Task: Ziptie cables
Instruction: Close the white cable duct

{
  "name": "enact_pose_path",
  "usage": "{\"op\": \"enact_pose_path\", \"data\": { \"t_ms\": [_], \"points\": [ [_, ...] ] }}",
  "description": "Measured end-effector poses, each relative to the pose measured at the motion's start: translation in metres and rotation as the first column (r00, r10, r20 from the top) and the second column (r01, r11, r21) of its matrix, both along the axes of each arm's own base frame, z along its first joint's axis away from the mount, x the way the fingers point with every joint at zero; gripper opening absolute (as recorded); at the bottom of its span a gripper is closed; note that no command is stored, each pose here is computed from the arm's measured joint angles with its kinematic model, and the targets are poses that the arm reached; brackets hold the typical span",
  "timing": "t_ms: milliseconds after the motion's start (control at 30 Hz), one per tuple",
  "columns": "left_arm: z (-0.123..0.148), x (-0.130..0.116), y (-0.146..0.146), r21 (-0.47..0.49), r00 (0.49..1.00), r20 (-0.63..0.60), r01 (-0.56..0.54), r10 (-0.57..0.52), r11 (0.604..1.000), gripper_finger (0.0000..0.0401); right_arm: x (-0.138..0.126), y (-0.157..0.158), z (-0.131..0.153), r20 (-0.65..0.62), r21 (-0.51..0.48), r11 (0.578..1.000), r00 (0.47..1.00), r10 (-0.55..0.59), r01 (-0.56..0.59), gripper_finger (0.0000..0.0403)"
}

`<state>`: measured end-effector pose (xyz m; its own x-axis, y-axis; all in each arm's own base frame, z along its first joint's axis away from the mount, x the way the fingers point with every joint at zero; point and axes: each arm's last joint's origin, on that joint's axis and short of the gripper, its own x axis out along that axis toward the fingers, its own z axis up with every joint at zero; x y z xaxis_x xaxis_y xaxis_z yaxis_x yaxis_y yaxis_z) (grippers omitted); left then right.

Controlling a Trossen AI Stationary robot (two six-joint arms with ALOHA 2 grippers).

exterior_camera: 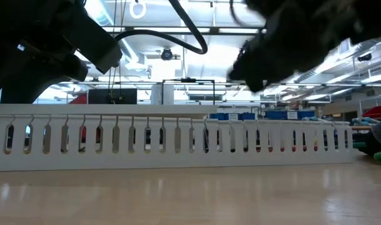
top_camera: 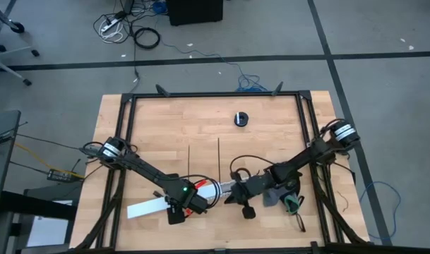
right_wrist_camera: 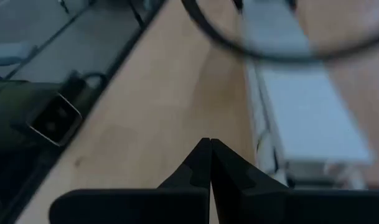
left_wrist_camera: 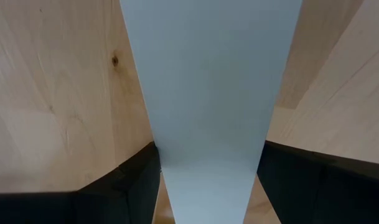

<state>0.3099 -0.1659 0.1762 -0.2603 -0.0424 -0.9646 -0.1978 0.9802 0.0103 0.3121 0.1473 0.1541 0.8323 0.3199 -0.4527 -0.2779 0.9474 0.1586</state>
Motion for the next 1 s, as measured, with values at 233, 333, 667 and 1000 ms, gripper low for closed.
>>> {"op": "enact_pose_path", "data": {
  "t_ms": [233,333,667,1000],
  "points": [
    [0.000,0.000,0.000,-0.004,1.000,-0.001,-0.004,0.004,1.000,0.0225,0.004,0.019,0.017,0.044,-0.060,0.993,0.994,0.105,-0.102,0.0000],
    [0.000,0.000,0.000,-0.006,1.000,-0.002,-0.006,0.006,1.000,0.0225,0.012,0.025,0.003,-0.016,-0.087,0.987,0.991,0.134,-0.134,0.0000],
    [0.000,0.000,0.000,-0.006,1.000,-0.003,-0.010,0.010,1.000,0.0225,0.037,0.031,-0.005,-0.074,-0.188,0.979,0.995,0.063,-0.076,0.0000],
    [0.000,0.000,-0.001,-0.006,1.000,-0.002,-0.007,0.007,1.000,0.0225,0.037,0.021,-0.018,-0.146,-0.242,0.970,0.989,-0.031,-0.006,0.0000]
  ]
}}
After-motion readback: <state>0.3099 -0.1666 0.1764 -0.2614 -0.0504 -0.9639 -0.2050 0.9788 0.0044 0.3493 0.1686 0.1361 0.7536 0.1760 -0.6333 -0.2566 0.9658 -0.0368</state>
